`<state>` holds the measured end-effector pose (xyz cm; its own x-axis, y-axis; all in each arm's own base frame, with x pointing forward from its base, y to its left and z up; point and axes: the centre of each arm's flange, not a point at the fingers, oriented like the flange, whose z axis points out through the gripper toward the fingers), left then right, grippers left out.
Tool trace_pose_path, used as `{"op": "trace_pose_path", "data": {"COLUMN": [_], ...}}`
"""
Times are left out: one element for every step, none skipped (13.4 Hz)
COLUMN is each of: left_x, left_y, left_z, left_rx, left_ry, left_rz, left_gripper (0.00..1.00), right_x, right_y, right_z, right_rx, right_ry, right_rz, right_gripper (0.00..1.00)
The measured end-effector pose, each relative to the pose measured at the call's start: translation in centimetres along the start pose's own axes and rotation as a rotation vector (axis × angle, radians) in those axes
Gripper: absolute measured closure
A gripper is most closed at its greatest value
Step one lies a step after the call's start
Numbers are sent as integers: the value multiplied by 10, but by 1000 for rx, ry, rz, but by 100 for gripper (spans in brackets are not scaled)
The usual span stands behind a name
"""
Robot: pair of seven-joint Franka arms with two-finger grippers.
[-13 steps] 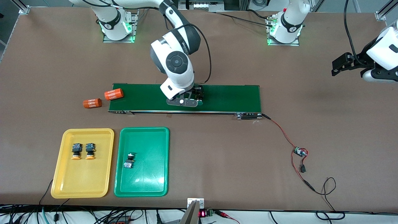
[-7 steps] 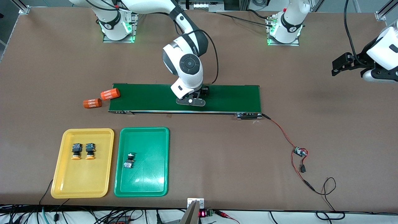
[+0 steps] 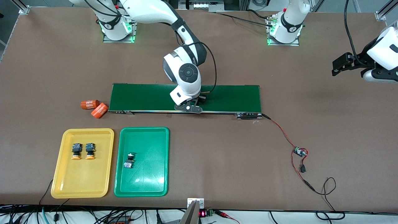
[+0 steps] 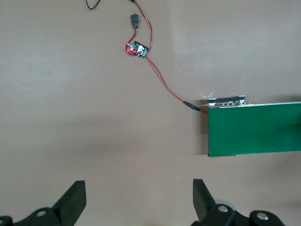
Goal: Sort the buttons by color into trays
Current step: 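Carry the green button to the green tray and release it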
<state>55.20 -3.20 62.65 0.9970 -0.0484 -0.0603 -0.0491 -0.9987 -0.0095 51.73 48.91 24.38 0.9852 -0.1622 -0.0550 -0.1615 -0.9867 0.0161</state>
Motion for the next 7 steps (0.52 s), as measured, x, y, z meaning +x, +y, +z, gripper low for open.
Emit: {"op": "trace_pose_path", "data": {"left_x": [0,0,0,0,0,0,0], "left_y": [0,0,0,0,0,0,0], "left_z": [0,0,0,0,0,0,0], "left_rx": [0,0,0,0,0,0,0], "left_ry": [0,0,0,-1,-1,-1,-1], "left_rz": [0,0,0,0,0,-1,-1], "left_gripper": [0,0,0,0,0,0,0], "right_x": [7,13,17,19,23,30,40], "right_y": [3,4,3,2,2,5,11], "right_z": [-6,-12,-19,-26,-33,-39,-43], "right_rx": [9,20,30,41,51,60,66], "right_ry": [7,16,24,32,41,49,55], "right_rz": [10,17,19,20,23,32,42], "right_gripper": [63,67,67,67,67,67,67]}}
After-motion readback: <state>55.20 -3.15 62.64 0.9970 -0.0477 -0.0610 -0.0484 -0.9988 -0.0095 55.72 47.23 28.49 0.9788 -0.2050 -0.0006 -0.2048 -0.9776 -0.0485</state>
